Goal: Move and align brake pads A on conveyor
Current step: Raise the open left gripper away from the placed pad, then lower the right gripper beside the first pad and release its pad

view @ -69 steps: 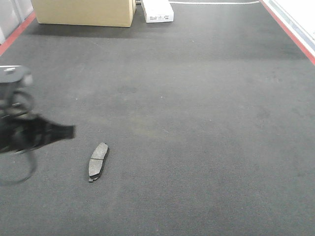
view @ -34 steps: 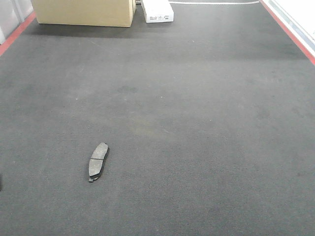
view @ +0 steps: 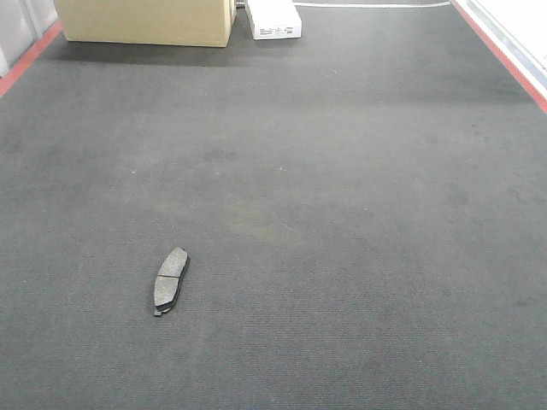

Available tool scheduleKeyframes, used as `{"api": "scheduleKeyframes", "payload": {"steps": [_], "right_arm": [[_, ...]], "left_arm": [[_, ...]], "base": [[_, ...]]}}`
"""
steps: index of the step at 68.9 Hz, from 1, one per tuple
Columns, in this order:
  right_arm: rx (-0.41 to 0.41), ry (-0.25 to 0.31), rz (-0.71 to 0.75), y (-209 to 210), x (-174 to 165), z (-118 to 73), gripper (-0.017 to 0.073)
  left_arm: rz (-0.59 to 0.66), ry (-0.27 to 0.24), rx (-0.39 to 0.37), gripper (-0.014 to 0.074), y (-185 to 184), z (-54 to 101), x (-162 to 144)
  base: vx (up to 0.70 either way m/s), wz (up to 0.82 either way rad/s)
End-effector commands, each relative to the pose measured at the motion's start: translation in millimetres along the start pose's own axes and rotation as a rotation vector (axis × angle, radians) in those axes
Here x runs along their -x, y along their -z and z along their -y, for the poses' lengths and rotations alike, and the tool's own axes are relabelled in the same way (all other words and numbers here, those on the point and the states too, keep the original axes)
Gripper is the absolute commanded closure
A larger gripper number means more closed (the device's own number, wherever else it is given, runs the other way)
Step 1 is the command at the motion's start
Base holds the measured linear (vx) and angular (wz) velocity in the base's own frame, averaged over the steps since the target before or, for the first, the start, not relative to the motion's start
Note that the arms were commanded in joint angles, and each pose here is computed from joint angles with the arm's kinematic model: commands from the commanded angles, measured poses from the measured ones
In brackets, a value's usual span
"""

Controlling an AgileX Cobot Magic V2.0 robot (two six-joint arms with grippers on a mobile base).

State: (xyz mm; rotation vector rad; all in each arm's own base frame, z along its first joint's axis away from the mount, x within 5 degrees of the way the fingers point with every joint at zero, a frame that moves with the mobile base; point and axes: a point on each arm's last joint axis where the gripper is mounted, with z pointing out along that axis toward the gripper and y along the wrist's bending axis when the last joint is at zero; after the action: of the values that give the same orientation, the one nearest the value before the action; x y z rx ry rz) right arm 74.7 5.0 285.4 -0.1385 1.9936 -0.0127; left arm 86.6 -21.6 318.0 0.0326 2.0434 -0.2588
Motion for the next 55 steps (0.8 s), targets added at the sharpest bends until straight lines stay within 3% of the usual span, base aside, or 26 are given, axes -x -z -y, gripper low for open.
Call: {"api": "scheduleKeyframes", "payload": {"steps": [1,28,55], "right_arm": [[-0.025,0.006,0.121,4.6,17.4,2.6,0.0545],[-0.010,-0.055,0.170,-7.8,31.8,3.6,0.0545],[0.020,-0.154,-0.126,-120.0,68.5,13.5,0.0536]], "left_arm": [[0.068,-0.008,-0.030,0.0600,3.4,3.6,11.2],[0.068,-0.008,-0.030,0.0600,3.4,3.6,11.2],[0.068,-0.008,-0.030,0.0600,3.4,3.6,11.2]], "base": [[0.00,0.00],[0.00,0.00],[0.00,0.00]]}}
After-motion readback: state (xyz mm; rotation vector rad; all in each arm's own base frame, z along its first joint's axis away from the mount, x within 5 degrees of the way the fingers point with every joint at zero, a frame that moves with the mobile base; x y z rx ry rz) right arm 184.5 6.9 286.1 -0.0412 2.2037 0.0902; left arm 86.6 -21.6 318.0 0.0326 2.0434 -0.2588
